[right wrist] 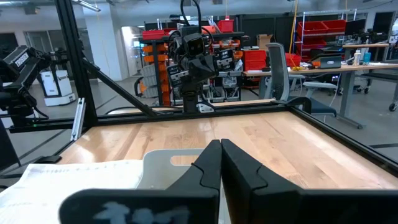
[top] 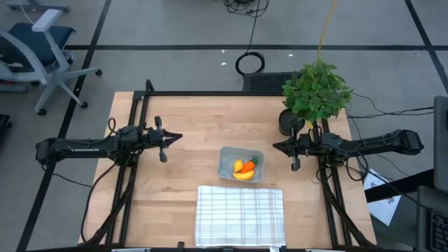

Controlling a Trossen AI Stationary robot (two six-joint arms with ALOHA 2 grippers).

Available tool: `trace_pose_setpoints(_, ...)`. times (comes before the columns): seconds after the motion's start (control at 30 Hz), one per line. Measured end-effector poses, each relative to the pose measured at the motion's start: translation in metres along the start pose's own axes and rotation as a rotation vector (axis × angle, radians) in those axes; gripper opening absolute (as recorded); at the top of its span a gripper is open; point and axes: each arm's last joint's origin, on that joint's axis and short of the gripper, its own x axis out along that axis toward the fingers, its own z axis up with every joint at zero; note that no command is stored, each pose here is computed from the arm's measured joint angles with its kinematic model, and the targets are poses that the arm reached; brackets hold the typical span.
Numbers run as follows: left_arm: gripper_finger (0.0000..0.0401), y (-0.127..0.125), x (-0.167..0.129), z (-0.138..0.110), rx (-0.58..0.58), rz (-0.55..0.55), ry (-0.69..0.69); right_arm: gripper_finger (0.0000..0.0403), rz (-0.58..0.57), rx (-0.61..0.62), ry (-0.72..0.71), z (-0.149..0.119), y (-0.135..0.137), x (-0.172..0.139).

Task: Pick and placing Produce into tupperware
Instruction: Return to Home Position

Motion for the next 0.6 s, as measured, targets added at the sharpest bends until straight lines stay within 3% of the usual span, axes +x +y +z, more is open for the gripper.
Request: trace_pose_setpoints(0.6, 0.0004, 0.0, 0.0, 0.0, 0.0, 0.0, 0.0, 0.0, 0.0, 0.0, 0.0, 0.0, 0.0, 0.0)
